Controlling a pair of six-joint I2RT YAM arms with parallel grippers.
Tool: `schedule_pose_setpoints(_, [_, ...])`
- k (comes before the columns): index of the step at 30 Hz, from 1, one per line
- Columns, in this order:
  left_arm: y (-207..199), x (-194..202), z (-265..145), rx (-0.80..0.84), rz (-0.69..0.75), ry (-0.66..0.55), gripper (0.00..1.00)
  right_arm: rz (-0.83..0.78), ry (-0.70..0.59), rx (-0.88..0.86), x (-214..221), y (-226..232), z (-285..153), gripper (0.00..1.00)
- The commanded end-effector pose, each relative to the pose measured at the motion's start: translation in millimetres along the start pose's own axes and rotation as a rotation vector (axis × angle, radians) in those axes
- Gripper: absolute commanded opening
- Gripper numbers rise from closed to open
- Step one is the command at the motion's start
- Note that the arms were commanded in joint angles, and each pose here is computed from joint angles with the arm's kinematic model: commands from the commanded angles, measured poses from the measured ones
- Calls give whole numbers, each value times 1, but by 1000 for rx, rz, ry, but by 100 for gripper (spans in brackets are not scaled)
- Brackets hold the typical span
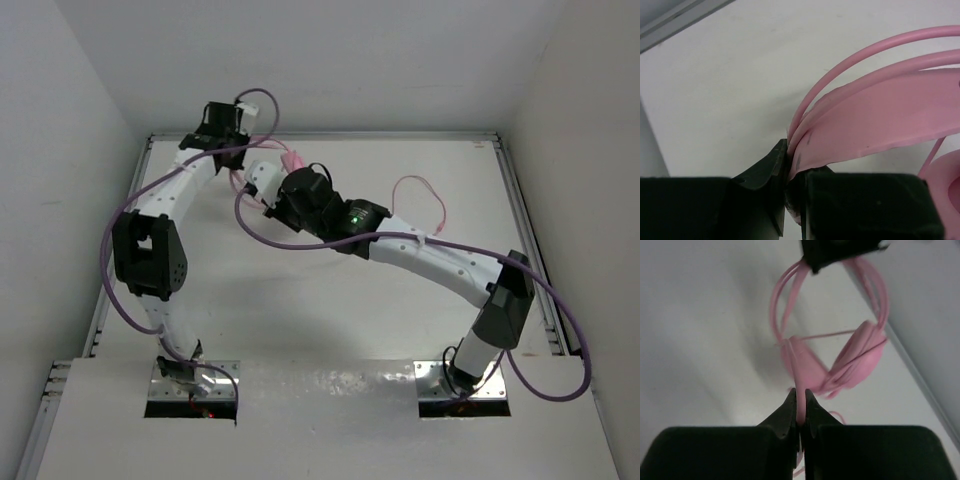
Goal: Wrap the headphones
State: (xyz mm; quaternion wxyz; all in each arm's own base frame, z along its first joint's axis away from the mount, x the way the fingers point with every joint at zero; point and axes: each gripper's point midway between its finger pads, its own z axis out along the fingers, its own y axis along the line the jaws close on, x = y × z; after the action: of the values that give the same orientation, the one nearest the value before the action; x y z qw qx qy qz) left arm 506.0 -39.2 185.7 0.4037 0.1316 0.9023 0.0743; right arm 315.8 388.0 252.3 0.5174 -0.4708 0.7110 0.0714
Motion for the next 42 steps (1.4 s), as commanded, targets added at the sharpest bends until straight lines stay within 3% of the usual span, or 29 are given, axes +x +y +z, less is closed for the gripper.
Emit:
schedule_pose_setpoints(1, [-23,-45,-36,131,153,-161,0,-15,-55,259,-35,-74,-35,0])
schedule_pose_setpoints(5, [-78,-32,-51,295,321,-124,0,87,4,426,-13,-147,-37,0])
schedule_pose_setpoints(11, [-104,-26,-75,429,334,-102,0,292,4,622,17,-244,-48,0])
schedule_pose_setpoints(14, [-133,-22,-97,536,408,-101,0,399,-9,613,28,-272,-42,0])
schedule_pose_setpoints(19, [-160,-27,-136,697,371,-114,0,412,21,607,45,-282,-27,0])
schedule_pose_setpoints(23, [-174,-32,-165,815,303,-114,0,529,17,537,68,-271,-15,0])
schedule_pose_setpoints(27, [-173,-58,-190,852,233,-174,0,525,51,378,100,-232,4,0])
schedule_pose_setpoints(28, [-166,-74,-200,841,207,-221,0,517,46,323,103,-220,8,11])
schedule_pose_setpoints(30, [-160,-96,-214,837,146,-276,0,520,15,178,118,-182,19,57])
schedule_pose_setpoints(32, [-149,-124,-235,797,105,-358,0,549,-98,144,113,-172,28,69])
schedule_pose_setpoints(33, [-147,-131,-242,791,93,-380,0,578,-91,65,133,-144,34,73])
schedule_pose_setpoints(35, [-141,-149,-262,787,57,-442,0,656,-174,45,136,-131,42,79])
schedule_pose_setpoints(42, [-128,-188,-298,772,-21,-580,0,783,-224,154,153,-143,66,82])
